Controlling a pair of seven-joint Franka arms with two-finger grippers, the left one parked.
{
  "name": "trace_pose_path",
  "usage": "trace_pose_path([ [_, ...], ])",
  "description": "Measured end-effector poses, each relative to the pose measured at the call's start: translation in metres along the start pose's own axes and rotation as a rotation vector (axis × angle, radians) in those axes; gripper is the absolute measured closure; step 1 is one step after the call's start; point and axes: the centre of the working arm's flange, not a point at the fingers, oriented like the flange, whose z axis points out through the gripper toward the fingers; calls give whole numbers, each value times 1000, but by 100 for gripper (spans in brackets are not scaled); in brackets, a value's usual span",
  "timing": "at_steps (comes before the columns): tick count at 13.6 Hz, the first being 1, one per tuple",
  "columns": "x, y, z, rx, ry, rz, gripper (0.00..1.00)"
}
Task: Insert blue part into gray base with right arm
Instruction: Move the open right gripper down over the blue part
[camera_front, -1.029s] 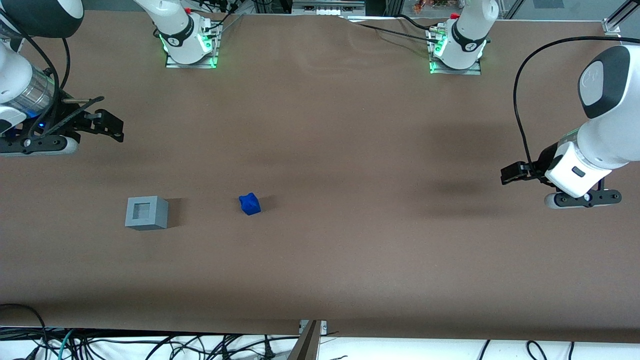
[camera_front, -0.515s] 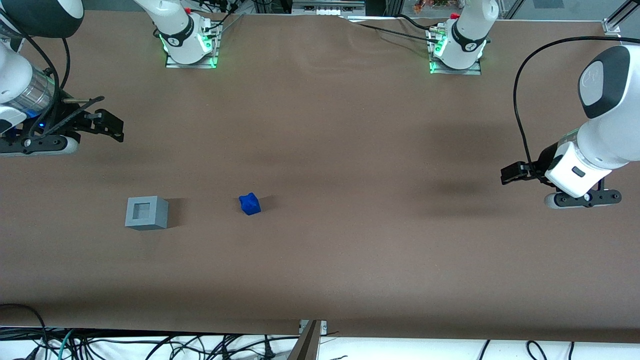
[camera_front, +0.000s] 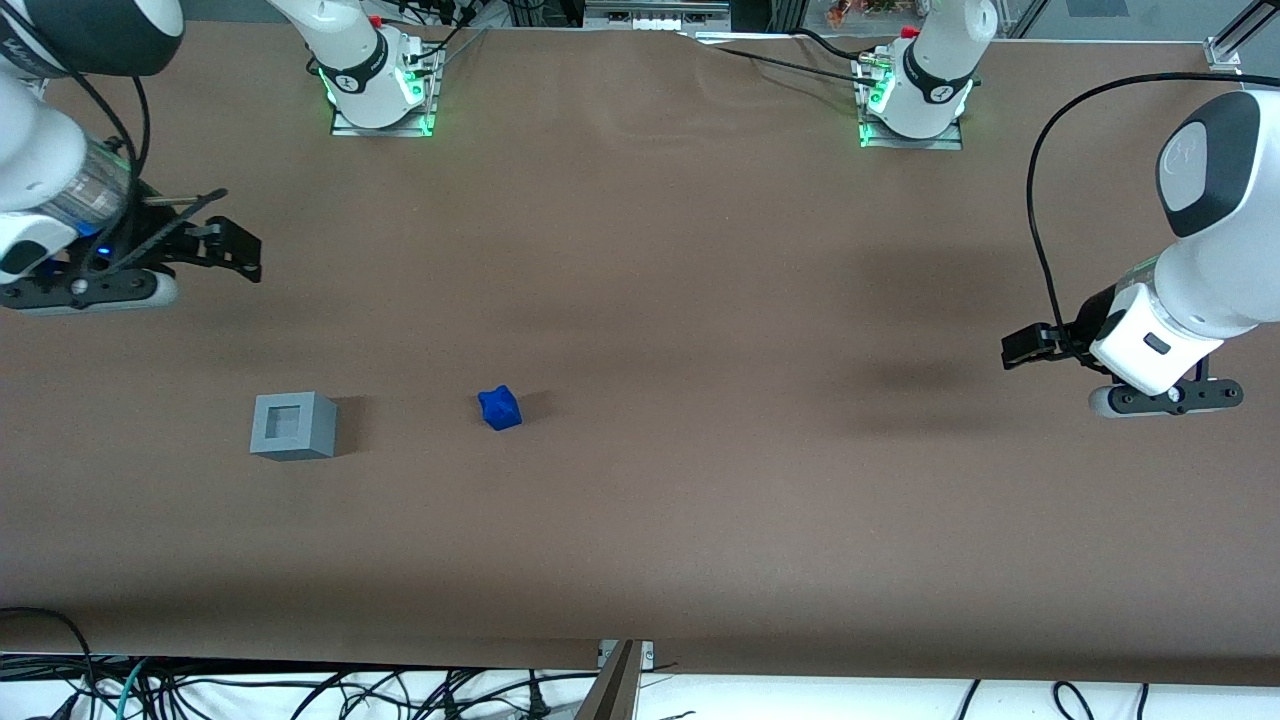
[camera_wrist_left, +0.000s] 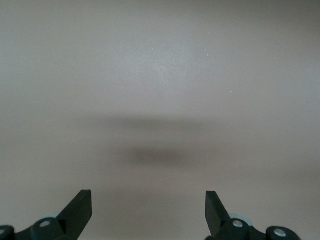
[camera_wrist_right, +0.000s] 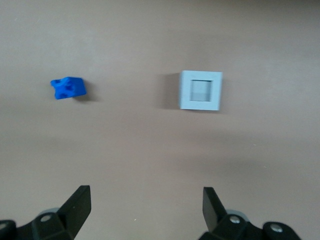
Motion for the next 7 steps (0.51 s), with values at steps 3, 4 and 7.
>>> trace_pose_path([
  [3,30,-57,53,33,53,-92,1],
  [4,42,-77,79,51,73,-109,1],
  [7,70,-142,161,111,114,-134,1],
])
